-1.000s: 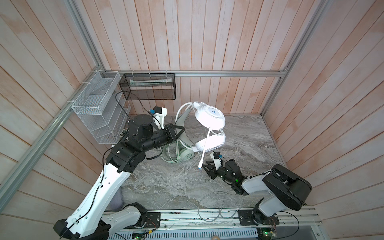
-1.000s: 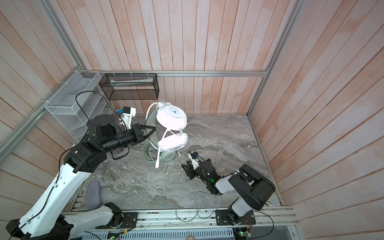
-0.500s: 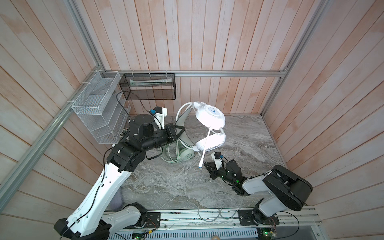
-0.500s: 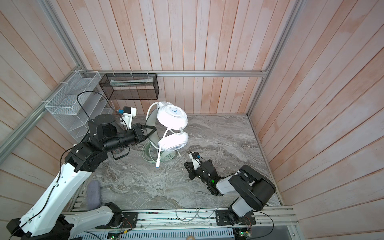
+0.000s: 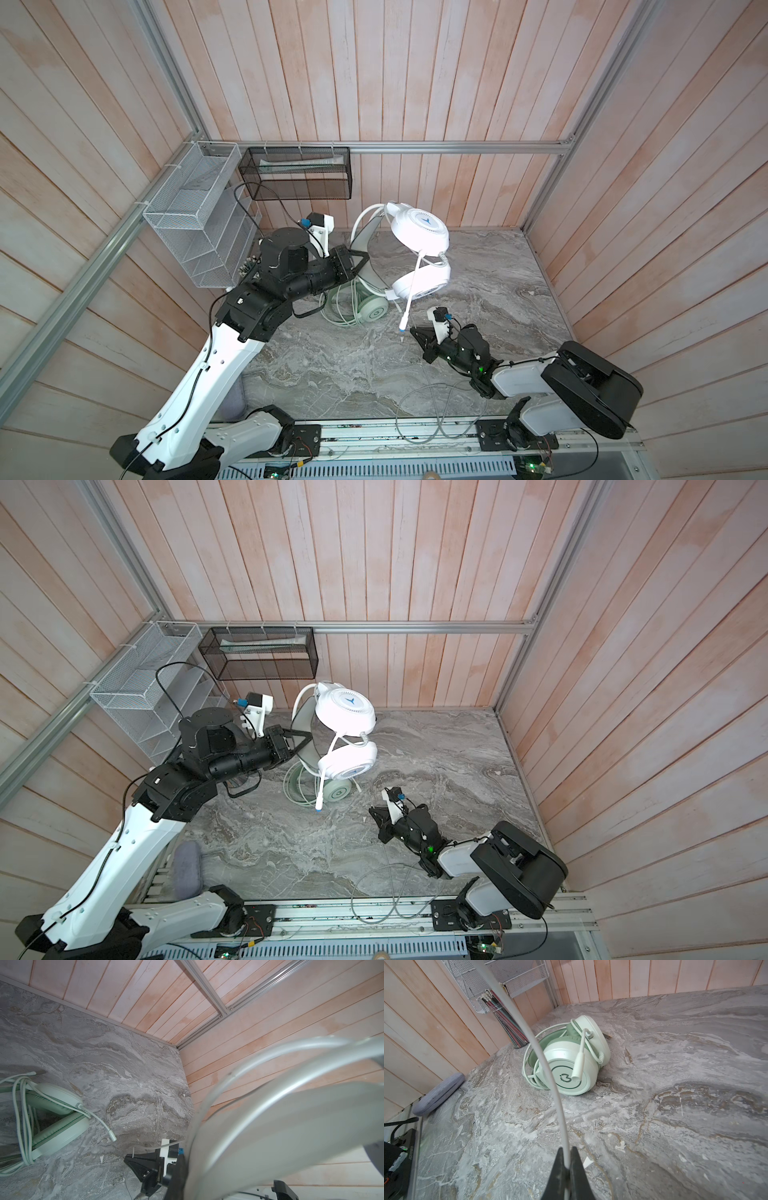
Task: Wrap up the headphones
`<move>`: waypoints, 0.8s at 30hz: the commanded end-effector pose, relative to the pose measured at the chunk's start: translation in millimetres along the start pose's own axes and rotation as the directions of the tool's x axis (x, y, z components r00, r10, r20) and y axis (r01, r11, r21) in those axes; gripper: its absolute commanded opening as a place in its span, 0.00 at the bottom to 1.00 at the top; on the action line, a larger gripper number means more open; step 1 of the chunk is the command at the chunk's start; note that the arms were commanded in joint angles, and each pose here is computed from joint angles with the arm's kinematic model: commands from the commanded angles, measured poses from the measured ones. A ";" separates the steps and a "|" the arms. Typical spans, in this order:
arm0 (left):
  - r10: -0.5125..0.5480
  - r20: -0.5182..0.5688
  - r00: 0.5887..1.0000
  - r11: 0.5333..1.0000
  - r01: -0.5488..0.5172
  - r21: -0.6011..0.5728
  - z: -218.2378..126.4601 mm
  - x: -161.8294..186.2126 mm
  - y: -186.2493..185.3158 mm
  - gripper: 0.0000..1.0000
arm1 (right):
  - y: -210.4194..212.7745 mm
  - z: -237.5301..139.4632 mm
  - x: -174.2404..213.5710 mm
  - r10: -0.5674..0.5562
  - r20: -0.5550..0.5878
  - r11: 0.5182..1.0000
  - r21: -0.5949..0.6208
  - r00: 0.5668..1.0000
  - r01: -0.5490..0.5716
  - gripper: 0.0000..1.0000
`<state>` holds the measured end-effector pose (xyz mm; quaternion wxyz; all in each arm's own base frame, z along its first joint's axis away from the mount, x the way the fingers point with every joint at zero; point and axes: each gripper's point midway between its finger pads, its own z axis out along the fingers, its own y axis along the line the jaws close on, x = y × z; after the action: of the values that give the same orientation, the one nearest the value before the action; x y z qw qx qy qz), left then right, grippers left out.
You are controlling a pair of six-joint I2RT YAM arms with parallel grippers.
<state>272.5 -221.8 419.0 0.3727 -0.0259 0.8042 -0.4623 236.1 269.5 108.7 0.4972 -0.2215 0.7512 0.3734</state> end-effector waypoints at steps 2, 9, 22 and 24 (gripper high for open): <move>-0.012 0.090 0.996 1.000 0.010 0.021 1.3 -23.1 -6.2 0.00 | 13.5 -4.3 7.2 -0.001 -0.024 1.000 -0.009 1.000 0.001 0.00; -0.038 0.155 0.987 0.996 0.050 -0.075 14.0 -39.9 19.4 0.00 | 63.5 -7.8 27.8 -0.081 -0.106 0.993 -0.094 0.991 0.071 0.00; 0.034 0.188 0.982 0.943 0.031 -0.331 55.7 -52.4 95.3 0.00 | 149.0 -34.1 24.8 -0.302 -0.219 0.940 -0.230 0.928 0.252 0.00; 0.044 0.184 0.982 0.933 0.026 -0.358 59.7 -49.8 105.5 0.00 | 155.1 -37.2 15.8 -0.347 -0.229 0.929 -0.217 0.910 0.300 0.00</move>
<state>367.4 -189.7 338.2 0.4021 -0.1333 0.8532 -0.3042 97.5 347.1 163.2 0.4323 -0.4035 0.7076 0.3869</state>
